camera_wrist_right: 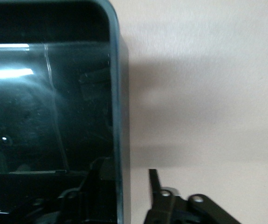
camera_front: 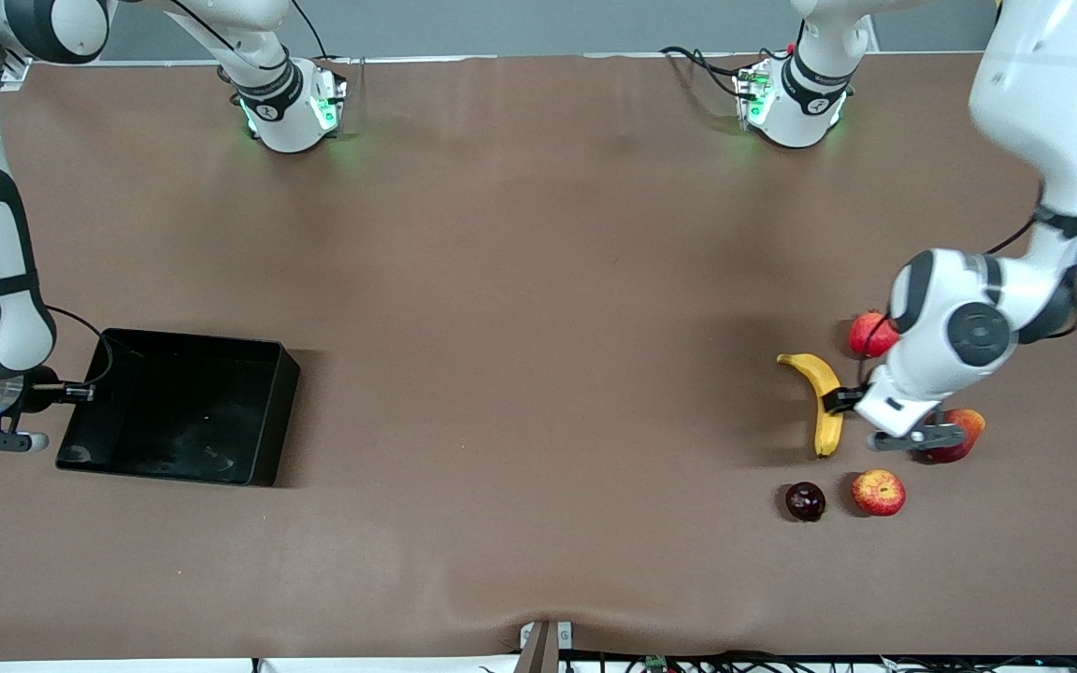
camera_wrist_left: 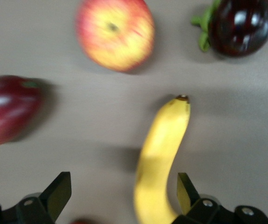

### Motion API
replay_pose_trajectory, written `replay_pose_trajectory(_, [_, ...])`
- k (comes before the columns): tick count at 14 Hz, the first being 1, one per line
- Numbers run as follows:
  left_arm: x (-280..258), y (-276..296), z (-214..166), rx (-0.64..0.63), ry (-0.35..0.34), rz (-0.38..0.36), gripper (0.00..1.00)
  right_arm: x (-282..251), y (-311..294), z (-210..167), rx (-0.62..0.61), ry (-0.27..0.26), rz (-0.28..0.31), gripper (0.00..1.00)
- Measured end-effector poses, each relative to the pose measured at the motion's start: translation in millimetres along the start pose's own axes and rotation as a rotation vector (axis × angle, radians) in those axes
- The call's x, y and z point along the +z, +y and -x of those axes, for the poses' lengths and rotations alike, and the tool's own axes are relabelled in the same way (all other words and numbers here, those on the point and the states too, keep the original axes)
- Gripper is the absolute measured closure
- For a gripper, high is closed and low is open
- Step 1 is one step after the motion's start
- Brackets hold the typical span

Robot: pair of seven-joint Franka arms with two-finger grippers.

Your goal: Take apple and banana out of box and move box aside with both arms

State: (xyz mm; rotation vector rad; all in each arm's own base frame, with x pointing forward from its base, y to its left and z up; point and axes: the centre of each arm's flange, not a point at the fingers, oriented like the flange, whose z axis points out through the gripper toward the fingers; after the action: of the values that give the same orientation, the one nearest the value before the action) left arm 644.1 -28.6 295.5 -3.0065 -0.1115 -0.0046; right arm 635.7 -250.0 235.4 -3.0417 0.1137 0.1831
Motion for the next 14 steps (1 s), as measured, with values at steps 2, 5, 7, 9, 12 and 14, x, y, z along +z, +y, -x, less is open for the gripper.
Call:
replay_pose_trajectory(2, [-77.5, -13.1, -8.5, -0.028, -0.022, -0.047, 0.00, -34.8, -5.2, -4.2, -0.012, 0.053, 0.011, 0.22])
replay_pose_trajectory(5, [-174.6, -32.3, -11.0, -0.075, 0.006, -0.074, 0.00, -116.8, -29.2, -2.6, -0.059, 0.153, 0.032, 0.00])
replay_pose_trajectory(7, [-227.5, -42.2, -9.1, -0.103, 0.049, -0.071, 0.00, -170.1, -72.9, 6.5, -0.110, 0.174, 0.029, 0.00])
replay_pose_trajectory(9, [-272.6, -45.8, -0.3, -0.129, 0.081, -0.020, 0.00, -208.8, -127.2, 21.7, -0.118, 0.146, 0.022, 0.00])
replay_pose_trajectory(12, [-326.4, -48.0, 28.9, -0.132, 0.099, 0.020, 0.00, -269.0, -190.9, 63.6, -0.119, 0.096, 0.027, 0.00])
replay_pose_trajectory(14, [-352.7, -48.5, 51.3, -0.093, 0.090, 0.030, 0.00, -311.4, -215.2, 99.5, -0.111, 0.090, 0.035, 0.00])
